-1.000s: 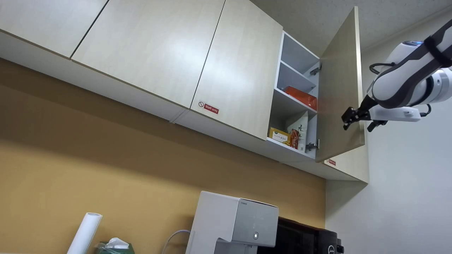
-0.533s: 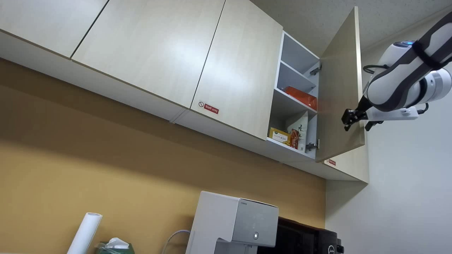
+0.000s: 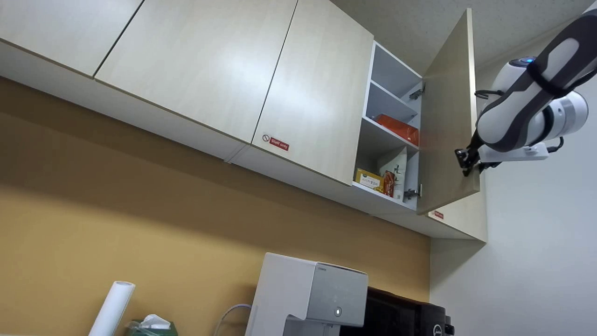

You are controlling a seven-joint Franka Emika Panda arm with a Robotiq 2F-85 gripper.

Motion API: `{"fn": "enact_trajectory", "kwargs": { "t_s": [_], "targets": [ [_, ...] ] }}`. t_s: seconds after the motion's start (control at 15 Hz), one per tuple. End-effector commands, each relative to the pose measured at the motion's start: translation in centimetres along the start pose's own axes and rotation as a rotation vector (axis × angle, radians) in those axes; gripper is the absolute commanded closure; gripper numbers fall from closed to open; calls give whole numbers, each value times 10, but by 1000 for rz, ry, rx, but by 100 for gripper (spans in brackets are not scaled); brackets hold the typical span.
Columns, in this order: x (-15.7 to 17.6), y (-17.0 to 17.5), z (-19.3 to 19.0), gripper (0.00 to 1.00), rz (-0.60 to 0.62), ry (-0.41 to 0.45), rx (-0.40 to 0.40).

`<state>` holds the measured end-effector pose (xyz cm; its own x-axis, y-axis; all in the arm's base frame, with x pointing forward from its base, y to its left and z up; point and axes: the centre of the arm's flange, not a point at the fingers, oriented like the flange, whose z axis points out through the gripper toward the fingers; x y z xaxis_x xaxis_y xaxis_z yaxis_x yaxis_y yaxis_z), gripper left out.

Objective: Close the open cabinet door

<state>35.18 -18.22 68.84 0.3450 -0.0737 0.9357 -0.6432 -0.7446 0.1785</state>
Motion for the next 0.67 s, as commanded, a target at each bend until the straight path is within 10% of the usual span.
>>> {"fn": "enact_trajectory", "kwargs": {
  "t_s": [0.0,0.6],
  "targets": [
    [2,-11,2,93,65,8,-5],
    [8,-72,2,94,153,-2,-130]
  ]
}}
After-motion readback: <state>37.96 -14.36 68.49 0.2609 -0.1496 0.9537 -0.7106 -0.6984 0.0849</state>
